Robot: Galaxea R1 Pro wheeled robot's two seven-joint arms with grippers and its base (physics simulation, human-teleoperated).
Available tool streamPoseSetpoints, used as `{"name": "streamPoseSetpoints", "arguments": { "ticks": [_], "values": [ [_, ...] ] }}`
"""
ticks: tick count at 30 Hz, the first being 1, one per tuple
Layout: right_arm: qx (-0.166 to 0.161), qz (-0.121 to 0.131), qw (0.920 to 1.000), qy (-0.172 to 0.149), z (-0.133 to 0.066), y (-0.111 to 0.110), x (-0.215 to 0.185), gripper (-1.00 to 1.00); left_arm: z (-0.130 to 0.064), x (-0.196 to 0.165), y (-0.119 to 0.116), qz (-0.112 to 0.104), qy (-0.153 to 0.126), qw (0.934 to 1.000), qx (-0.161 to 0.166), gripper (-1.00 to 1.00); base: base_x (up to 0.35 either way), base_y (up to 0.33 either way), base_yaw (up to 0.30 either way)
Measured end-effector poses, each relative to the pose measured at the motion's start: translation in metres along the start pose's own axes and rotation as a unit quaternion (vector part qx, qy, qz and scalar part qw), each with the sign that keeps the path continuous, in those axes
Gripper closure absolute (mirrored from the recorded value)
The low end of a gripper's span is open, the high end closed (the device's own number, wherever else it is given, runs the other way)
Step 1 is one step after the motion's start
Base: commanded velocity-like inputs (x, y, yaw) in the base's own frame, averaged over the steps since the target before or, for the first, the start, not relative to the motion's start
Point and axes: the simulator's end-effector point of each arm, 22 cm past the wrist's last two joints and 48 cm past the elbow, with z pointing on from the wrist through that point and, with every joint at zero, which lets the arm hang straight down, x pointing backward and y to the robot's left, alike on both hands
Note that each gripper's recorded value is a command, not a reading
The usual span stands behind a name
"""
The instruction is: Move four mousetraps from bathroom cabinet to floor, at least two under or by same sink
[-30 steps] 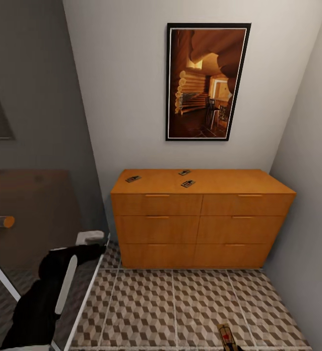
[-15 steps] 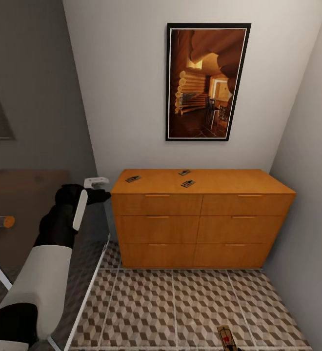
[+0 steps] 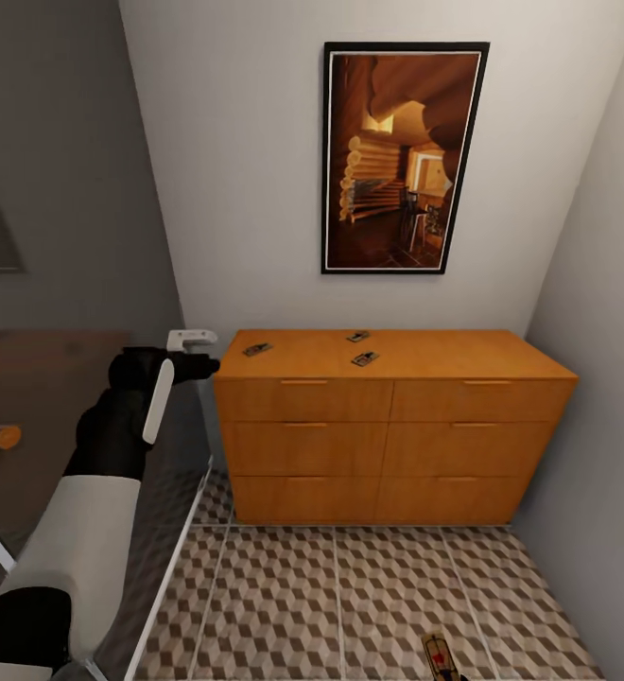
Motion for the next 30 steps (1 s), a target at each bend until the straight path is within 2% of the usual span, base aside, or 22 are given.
{"name": "streamPoseSetpoints", "arguments": {
  "ticks": [6, 13, 15, 19, 22, 25, 28, 30],
  "values": [
    [0.000, 0.000, 1.0000, 0.000, 0.000, 0.000, 0.000, 1.00, 0.000, 0.000, -0.002, 0.004, 0.000, 1.0000, 0.001, -1.00, 0.291, 0.000, 0.000],
    [0.002, 0.001, 1.0000, 0.003, 0.000, -0.001, 0.002, 1.00, 0.000, 0.000, -0.008, 0.023, -0.001, 0.9997, 0.002, -1.00, 0.314, 0.000, 0.000],
    [0.002, 0.002, 0.9999, 0.017, 0.000, -0.001, 0.008, 1.00, -0.001, 0.000, -0.011, 0.029, -0.001, 0.9996, 0.003, -1.00, 0.316, 0.000, 0.000],
    [0.002, 0.010, 0.9966, 0.082, -0.003, -0.001, 0.036, 1.00, -0.001, 0.000, -0.016, 0.041, -0.002, 0.9991, 0.004, -1.00, 0.316, 0.000, 0.000],
    [0.001, 0.014, 0.9928, 0.119, -0.007, -0.003, 0.053, 1.00, 0.001, 0.003, -0.018, 0.045, 0.002, 0.9990, 0.005, -1.00, 0.319, 0.000, 0.000],
    [0.000, 0.016, 0.9909, 0.134, -0.011, -0.003, 0.061, 1.00, 0.002, 0.005, -0.019, 0.047, 0.005, 0.9989, 0.005, -1.00, 0.310, 0.000, 0.000],
    [-0.001, 0.020, 0.9846, 0.174, -0.022, -0.001, 0.083, 1.00, 0.003, 0.007, -0.023, 0.061, 0.006, 0.9981, 0.005, -1.00, 0.200, 0.000, 0.000],
    [-0.001, 0.022, 0.9818, 0.189, -0.026, -0.001, 0.090, 1.00, 0.004, 0.008, -0.020, 0.065, 0.007, 0.9979, 0.002, -1.00, 0.082, 0.000, 0.000]
  ]
}}
